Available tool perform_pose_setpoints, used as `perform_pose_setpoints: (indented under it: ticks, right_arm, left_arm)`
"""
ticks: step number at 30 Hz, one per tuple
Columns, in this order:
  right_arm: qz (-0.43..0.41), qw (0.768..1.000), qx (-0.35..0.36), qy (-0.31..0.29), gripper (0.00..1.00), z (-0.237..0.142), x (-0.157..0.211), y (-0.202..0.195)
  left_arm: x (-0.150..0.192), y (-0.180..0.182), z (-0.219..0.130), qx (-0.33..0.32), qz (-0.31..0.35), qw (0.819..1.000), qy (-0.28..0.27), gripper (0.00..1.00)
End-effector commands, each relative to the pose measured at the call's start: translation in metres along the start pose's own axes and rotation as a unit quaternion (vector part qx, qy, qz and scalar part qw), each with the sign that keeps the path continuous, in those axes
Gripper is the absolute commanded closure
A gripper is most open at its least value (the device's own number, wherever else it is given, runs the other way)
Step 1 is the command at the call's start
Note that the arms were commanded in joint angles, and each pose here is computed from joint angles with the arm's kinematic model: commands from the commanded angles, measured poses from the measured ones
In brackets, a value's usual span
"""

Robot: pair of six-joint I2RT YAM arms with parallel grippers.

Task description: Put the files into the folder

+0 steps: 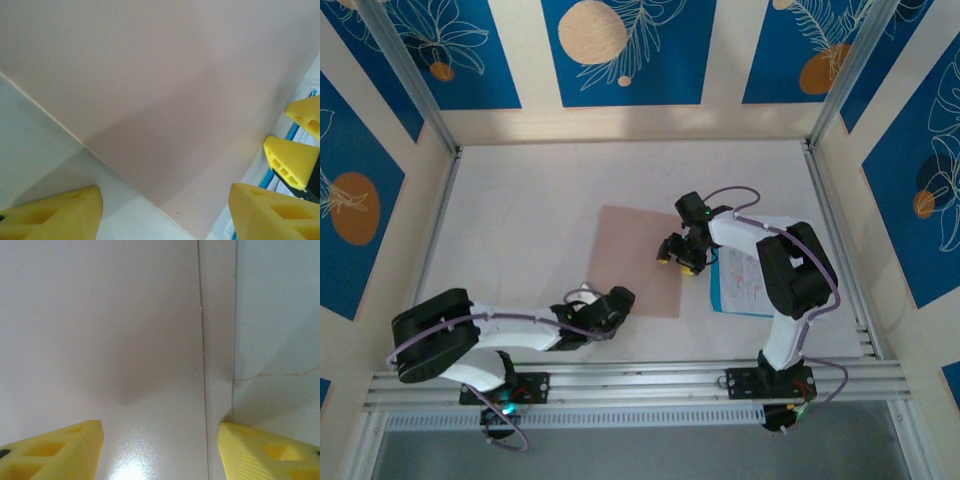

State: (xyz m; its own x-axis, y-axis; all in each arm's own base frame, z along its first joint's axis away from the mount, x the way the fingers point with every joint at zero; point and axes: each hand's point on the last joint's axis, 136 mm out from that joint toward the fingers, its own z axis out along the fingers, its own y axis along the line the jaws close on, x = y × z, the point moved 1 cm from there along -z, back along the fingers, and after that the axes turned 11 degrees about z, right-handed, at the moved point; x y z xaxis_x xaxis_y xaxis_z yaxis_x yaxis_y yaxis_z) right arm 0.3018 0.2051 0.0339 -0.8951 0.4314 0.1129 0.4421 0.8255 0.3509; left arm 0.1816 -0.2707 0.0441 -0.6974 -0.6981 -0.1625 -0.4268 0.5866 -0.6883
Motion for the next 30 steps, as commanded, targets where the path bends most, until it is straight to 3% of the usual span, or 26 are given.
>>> perform_pose_setpoints:
  ticks: [1, 10, 23, 30]
  right_arm:
    - [0.016, 0.998, 0.048, 0.032, 0.36, 0.017, 0.013, -0.022]
    - [0.015, 0.998, 0.052, 0.036, 0.36, 0.019, 0.014, -0.024]
    - [0.018, 0.998, 0.057, 0.036, 0.36, 0.02, 0.013, -0.027]
    - [0.016, 0.998, 0.05, 0.043, 0.36, 0.023, 0.012, -0.026]
  left_arm:
    - [-0.01, 0.003, 0.009, 0.022, -0.046, 0.998, -0.044, 0.35]
    - [-0.015, -0.01, 0.013, 0.068, -0.061, 0.993, -0.072, 0.52]
    - [-0.017, -0.01, 0.006, 0.064, -0.054, 0.993, -0.084, 0.56]
    - [-0.017, -0.029, 0.012, 0.128, -0.056, 0.986, -0.096, 0.64]
